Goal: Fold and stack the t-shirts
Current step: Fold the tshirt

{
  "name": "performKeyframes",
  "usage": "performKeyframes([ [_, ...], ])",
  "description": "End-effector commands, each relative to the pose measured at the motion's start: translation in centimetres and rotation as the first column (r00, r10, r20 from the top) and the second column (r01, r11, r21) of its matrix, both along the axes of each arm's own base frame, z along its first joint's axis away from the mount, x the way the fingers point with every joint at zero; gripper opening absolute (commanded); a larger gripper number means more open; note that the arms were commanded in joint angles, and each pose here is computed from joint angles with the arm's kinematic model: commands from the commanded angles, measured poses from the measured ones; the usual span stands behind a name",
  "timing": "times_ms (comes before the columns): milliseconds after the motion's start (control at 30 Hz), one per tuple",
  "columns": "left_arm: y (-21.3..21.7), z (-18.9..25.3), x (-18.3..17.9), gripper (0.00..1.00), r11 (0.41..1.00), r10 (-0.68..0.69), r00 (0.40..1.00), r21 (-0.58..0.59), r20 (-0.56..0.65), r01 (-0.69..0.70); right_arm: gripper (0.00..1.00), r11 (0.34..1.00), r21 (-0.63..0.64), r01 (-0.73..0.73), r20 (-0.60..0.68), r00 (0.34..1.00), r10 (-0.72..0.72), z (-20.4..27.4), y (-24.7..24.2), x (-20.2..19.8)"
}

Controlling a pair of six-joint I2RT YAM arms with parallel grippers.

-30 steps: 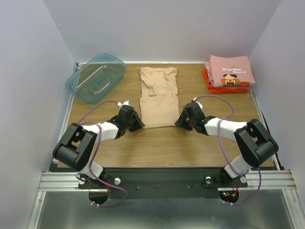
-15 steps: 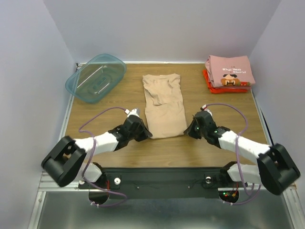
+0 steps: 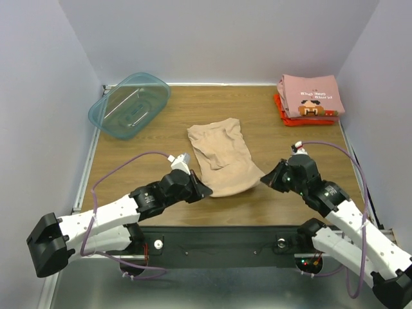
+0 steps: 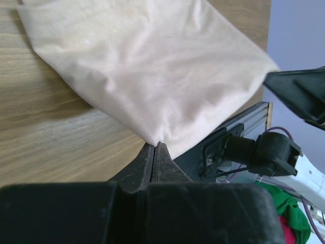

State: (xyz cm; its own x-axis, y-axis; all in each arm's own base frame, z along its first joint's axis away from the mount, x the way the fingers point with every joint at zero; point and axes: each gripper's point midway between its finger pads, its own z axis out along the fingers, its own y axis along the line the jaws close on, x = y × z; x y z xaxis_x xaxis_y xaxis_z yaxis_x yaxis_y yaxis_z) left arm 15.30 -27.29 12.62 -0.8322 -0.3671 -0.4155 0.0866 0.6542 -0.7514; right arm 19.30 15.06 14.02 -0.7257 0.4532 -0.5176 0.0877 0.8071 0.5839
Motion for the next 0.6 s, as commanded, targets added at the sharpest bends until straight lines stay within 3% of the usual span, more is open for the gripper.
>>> performKeyframes([
  [0,0.1,4.1,2.7,0.00,0.993,0.113,0.990,0.012,0.081,-0.114,0.01,0.996,-0.057,0.074,0.070,0.995,-0.069,3.6,-0.7,2.6],
  [367,3.0,7.0,11.4,0.00,0.955,0.241,0.952,0.130,0.189,-0.267,0.00,0.961,-0.123,0.248,0.284,0.937,-0.205,11.8,-0.1,11.9],
  [567,4.3,8.5,16.3,0.00,0.937,0.266,0.930,0.157,0.252,-0.311,0.01,0.943,-0.229,0.243,0.332,0.930,-0.159,13.4,1.8,17.4],
])
